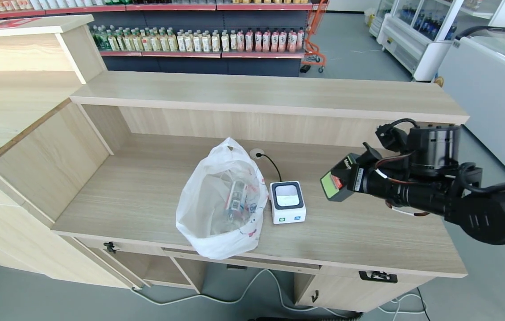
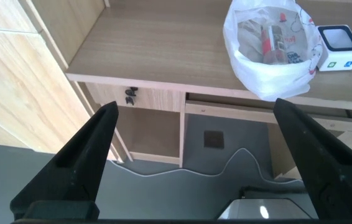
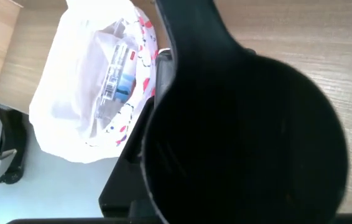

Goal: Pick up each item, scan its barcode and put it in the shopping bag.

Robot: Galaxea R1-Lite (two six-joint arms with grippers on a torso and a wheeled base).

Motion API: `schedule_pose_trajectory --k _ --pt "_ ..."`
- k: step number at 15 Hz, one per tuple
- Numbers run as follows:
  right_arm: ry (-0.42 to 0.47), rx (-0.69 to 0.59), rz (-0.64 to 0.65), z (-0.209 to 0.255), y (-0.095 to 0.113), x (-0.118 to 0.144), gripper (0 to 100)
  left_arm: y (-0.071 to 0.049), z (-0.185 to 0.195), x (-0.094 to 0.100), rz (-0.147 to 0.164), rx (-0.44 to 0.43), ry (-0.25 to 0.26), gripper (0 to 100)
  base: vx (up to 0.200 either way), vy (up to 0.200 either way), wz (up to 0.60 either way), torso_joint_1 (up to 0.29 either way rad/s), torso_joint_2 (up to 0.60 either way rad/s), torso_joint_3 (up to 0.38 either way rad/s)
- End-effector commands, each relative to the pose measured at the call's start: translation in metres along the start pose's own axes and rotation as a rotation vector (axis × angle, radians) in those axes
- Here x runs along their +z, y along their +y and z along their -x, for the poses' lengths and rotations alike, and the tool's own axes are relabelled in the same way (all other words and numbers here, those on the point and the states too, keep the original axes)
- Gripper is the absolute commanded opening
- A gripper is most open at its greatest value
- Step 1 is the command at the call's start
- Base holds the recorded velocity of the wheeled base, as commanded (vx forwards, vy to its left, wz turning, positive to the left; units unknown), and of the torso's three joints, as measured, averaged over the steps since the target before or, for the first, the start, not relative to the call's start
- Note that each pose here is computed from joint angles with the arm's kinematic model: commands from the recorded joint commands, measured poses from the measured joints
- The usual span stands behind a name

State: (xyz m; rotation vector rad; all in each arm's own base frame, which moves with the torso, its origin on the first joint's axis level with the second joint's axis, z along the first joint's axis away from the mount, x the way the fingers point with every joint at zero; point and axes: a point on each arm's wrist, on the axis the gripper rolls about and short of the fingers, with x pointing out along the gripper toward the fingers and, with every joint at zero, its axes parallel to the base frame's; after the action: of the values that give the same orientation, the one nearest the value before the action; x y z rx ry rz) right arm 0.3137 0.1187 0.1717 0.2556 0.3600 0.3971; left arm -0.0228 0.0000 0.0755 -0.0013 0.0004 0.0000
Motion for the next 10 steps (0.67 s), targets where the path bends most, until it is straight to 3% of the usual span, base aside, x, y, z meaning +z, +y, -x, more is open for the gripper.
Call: schedule_pose_trajectory --k 1,10 --pt "0.043 -0.003 0.000 -0.030 -0.004 -0.014 0 0.000 0.000 0.000 0.000 0.000 0.000 100 0.000 0.000 0.00 0.000 0.00 0.000" --pt "0.049 -0.004 0.015 -0.108 -0.001 -0.033 0 0.000 0.000 0.000 0.000 0.000 0.000 100 0.000 0.000 0.00 0.000 0.00 0.000"
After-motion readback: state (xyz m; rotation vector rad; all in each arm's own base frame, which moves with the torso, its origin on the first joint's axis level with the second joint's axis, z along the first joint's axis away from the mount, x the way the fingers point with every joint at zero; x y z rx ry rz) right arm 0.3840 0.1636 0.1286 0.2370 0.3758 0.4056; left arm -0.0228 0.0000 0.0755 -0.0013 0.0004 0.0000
